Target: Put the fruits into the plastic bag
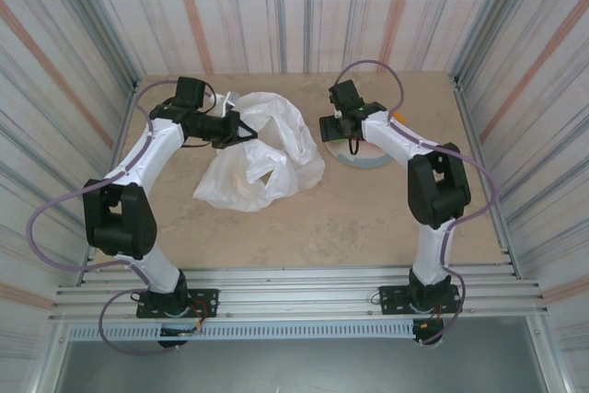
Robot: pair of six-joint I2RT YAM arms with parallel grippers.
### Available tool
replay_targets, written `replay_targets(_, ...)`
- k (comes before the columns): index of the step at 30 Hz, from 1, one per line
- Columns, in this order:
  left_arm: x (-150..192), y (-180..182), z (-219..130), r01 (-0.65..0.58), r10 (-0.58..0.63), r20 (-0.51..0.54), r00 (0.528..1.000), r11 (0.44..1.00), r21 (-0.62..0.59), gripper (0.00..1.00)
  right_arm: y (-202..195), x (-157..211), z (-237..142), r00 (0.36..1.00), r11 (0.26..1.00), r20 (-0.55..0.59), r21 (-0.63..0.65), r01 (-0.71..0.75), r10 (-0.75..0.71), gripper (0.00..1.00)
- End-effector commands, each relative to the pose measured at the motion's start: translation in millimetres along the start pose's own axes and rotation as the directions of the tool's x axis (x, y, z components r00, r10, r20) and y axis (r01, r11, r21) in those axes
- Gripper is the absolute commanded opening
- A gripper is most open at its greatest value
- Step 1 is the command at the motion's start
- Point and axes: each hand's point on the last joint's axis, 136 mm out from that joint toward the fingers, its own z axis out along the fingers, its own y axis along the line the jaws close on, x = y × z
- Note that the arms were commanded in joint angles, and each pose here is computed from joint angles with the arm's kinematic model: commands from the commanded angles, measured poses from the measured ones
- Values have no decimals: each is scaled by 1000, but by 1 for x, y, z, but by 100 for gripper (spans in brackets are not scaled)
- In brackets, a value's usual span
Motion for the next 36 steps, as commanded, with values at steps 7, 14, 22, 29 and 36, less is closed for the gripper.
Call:
replay_targets(7,4,-4,-5,-14,14,-1,1000,1000,2,0,-12,4,30,993,997,-106,48,63,-58,90)
replay_targets(14,4,-4,-5,-15,15,-1,1000,1000,3,0,-12,4,52,989,997,-137,36,65,-60,89)
replay_targets(22,4,-3,-4,-12,12,-1,1000,1000,3,0,-4,8,69,985,997,-158,0,75,-74,83)
replay_targets(29,4,-4,-4,-14,14,-2,1000,1000,5,0,-4,12,72,981,996,-173,-1,84,-83,73)
replay_targets(36,4,-5,-5,-14,14,-1,1000,1000,9,0,-4,7,60,985,997,-154,-11,79,-79,70)
